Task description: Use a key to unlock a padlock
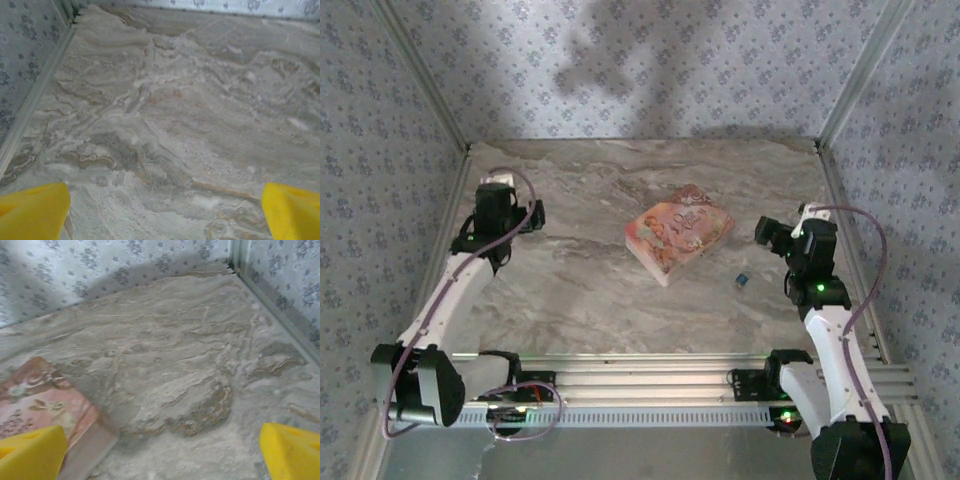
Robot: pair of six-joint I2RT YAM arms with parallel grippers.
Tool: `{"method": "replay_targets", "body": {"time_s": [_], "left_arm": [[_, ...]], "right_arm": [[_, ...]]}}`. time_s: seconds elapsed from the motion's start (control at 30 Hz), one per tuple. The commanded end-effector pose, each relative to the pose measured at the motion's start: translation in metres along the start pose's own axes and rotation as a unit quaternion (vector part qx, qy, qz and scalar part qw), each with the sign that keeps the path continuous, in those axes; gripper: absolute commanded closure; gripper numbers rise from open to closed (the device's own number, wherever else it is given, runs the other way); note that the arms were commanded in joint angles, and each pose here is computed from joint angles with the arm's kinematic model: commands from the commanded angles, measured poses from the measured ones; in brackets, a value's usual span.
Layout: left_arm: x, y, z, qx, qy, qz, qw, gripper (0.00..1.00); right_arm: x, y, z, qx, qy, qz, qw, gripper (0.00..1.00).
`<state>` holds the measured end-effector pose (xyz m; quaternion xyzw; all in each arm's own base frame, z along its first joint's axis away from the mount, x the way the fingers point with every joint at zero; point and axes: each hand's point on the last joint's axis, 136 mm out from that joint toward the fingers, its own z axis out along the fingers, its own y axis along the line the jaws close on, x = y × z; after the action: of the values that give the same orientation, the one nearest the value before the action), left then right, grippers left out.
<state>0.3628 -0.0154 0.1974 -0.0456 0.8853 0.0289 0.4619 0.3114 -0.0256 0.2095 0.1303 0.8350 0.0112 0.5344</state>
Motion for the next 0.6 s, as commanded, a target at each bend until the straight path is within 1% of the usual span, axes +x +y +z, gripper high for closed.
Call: {"method": "replay_targets", "body": {"time_s": [0.0,0.1,0.2,0.33,0.43,0.57], "left_arm": [[-0.003,-0.013,0.008,0.032,-0.066,0.080,0.994,0.02],[0.009,0.000,0.017,-0.006,-0.093,0.092,0.991,0.02],[0.018,0.013,0.024,-0.039,-0.111,0.086,0.989,0.02],[0.028,0.019,0.034,-0.039,-0.134,0.062,0.988,0.02],[0.034,0.027,0.040,-0.040,-0.158,0.028,0.986,0.02],[0.045,0.040,0.044,-0.045,-0.177,-0.009,0.983,0.02]], "right_arm": [[-0.015,-0.008,0.018,0.026,-0.048,-0.039,0.998,0.00],[-0.003,-0.009,0.037,0.022,-0.065,-0.042,0.997,0.00],[0.007,-0.010,0.050,0.016,-0.081,-0.048,0.995,0.00],[0.017,-0.016,0.058,0.019,-0.094,-0.052,0.994,0.00],[0.020,-0.023,0.062,0.025,-0.105,-0.050,0.993,0.00],[0.023,-0.035,0.067,0.026,-0.111,-0.028,0.993,0.00]]}}
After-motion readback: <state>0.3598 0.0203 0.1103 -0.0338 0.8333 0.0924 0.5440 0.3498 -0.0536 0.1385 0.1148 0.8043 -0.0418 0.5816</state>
